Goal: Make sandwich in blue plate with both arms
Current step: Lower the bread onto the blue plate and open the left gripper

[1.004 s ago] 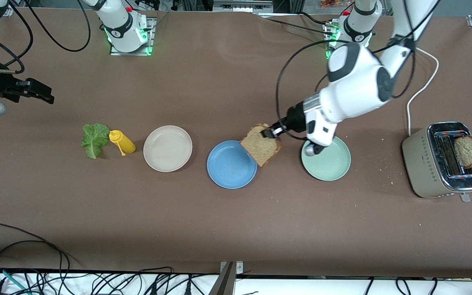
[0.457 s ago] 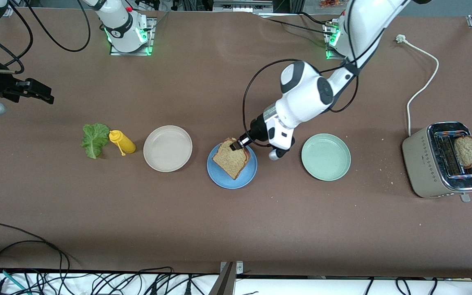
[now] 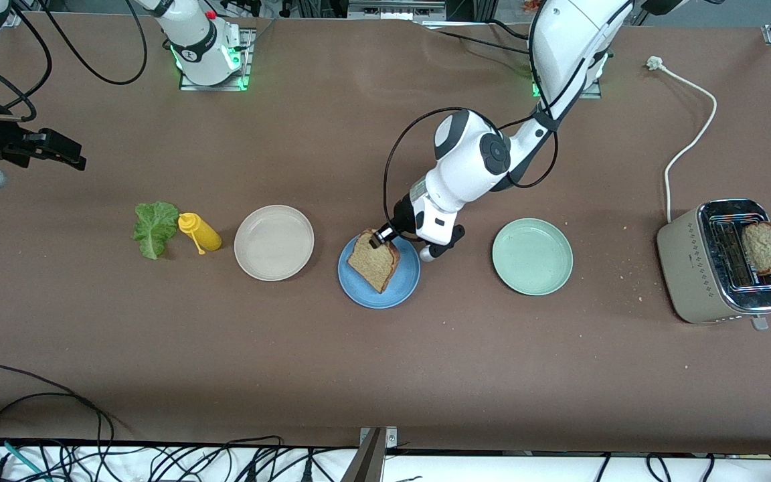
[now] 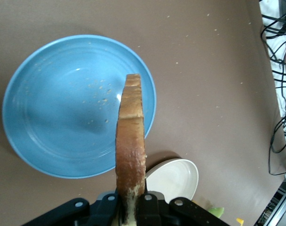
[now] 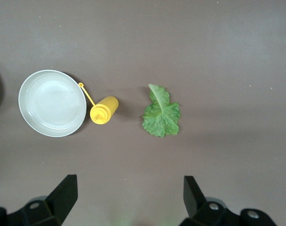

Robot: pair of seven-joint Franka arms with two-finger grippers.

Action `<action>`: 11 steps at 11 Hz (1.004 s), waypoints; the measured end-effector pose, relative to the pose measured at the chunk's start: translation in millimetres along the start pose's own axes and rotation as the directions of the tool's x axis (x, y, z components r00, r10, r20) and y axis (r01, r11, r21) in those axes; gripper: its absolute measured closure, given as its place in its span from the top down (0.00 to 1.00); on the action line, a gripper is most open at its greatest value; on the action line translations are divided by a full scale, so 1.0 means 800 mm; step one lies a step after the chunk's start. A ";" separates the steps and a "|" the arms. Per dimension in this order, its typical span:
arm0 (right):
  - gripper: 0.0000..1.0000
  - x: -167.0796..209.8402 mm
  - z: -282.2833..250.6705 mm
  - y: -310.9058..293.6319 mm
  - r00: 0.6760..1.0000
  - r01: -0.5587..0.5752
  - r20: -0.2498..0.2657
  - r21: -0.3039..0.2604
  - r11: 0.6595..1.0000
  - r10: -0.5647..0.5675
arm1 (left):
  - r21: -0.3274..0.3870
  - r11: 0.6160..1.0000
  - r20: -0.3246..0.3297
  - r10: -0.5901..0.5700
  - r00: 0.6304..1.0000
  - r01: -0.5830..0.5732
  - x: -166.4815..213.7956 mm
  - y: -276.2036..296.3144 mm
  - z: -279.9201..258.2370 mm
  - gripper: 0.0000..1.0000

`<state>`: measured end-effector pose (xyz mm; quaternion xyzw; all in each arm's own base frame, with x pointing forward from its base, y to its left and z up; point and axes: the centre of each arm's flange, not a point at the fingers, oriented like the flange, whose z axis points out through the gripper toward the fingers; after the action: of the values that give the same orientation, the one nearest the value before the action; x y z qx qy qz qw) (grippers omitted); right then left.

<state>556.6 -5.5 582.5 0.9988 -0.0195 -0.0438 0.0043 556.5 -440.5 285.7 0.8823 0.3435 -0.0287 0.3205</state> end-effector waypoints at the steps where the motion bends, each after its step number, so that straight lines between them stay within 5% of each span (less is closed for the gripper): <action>1: 1.00 0.000 0.000 0.000 1.000 0.000 0.000 0.000 1.000 0.000 | -0.015 1.000 -0.002 -0.010 1.000 0.010 0.005 0.008 -0.002 0.10; 11: 1.00 0.000 0.000 -0.001 1.000 0.001 0.000 0.000 1.000 -0.001 | -0.010 1.000 -0.010 -0.029 1.000 0.029 0.021 0.008 0.038 0.12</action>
<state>556.6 -4.7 582.5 0.9989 -0.0188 -0.0438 0.0043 578.2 -451.7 260.6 0.8757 0.3582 -0.0269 0.3227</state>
